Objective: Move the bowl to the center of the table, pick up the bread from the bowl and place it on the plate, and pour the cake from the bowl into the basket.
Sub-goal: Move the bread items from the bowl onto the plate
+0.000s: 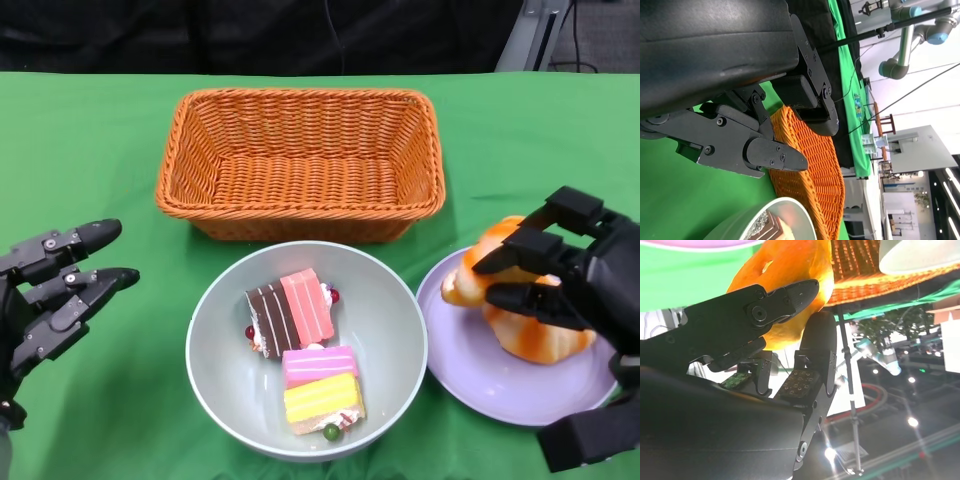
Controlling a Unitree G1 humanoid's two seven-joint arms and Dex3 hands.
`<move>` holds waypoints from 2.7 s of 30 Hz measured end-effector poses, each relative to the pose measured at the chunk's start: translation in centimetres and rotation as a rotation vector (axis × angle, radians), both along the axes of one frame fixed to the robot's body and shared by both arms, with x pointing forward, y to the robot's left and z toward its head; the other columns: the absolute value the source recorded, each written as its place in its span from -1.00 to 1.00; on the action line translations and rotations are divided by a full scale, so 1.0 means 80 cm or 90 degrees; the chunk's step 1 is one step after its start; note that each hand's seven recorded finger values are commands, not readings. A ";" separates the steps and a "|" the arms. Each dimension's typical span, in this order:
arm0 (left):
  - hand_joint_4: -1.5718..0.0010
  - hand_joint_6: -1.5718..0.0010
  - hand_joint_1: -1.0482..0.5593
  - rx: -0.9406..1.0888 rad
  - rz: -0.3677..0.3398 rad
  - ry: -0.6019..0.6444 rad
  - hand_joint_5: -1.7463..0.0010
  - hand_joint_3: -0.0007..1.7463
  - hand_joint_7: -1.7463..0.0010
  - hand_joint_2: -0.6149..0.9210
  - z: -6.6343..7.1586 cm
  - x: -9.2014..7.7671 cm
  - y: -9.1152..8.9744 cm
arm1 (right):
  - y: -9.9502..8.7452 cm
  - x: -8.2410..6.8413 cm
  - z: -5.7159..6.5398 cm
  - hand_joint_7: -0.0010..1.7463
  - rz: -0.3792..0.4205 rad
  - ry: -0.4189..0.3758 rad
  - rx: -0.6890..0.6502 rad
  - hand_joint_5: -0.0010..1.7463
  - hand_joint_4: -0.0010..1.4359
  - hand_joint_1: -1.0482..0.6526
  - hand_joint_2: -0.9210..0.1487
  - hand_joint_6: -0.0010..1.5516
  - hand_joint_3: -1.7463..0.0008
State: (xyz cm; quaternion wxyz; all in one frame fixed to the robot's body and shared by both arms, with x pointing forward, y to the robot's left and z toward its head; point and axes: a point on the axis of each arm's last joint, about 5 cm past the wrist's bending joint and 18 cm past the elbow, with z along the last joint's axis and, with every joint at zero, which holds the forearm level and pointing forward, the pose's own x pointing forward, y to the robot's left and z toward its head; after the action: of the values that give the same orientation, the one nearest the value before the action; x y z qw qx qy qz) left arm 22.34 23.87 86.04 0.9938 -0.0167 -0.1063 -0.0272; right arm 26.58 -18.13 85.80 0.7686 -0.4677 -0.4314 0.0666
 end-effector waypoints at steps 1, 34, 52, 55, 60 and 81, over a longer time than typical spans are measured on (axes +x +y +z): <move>-0.13 -0.18 -0.03 0.000 0.000 0.000 0.53 -0.87 0.99 1.00 0.000 0.000 0.000 | 0.003 0.000 -0.002 -0.11 -0.002 0.002 -0.001 0.35 0.16 0.09 -0.79 0.20 1.00; -0.15 -0.19 -0.06 0.015 -0.034 -0.009 0.54 -0.86 0.99 1.00 0.002 0.000 -0.005 | 0.026 -0.016 -0.036 -0.67 -0.042 0.122 -0.090 0.21 0.17 0.05 -0.77 0.44 1.00; -0.15 -0.19 -0.06 0.015 -0.034 0.000 0.54 -0.88 1.00 1.00 -0.001 -0.001 -0.005 | 0.023 -0.021 -0.042 -1.00 -0.058 0.137 -0.171 -0.98 0.27 -0.04 -0.87 0.29 0.99; -0.15 -0.19 -0.06 0.015 -0.034 0.000 0.55 -0.88 1.00 1.00 -0.001 -0.001 -0.005 | 0.023 -0.022 -0.042 -1.00 -0.061 0.136 -0.183 -1.00 0.21 -0.04 -0.79 0.20 1.00; -0.14 -0.19 -0.04 0.014 -0.034 0.003 0.55 -0.88 1.00 1.00 -0.002 -0.001 -0.005 | 0.025 -0.028 -0.043 -0.97 -0.068 0.126 -0.163 -0.97 0.27 -0.08 -0.71 0.24 1.00; -0.16 -0.24 0.01 0.009 -0.032 0.009 0.54 -0.91 0.98 1.00 -0.006 0.001 -0.005 | 0.027 -0.050 -0.020 -1.00 -0.115 0.142 -0.173 -1.00 -0.05 -0.21 -0.79 -0.01 0.97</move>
State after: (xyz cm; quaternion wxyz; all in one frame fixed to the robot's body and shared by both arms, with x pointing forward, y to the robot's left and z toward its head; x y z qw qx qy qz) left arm 22.46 23.47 85.59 0.9936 -0.0123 -0.0986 -0.0532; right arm 22.61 -15.96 84.19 0.7444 -0.5935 -0.2868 0.1063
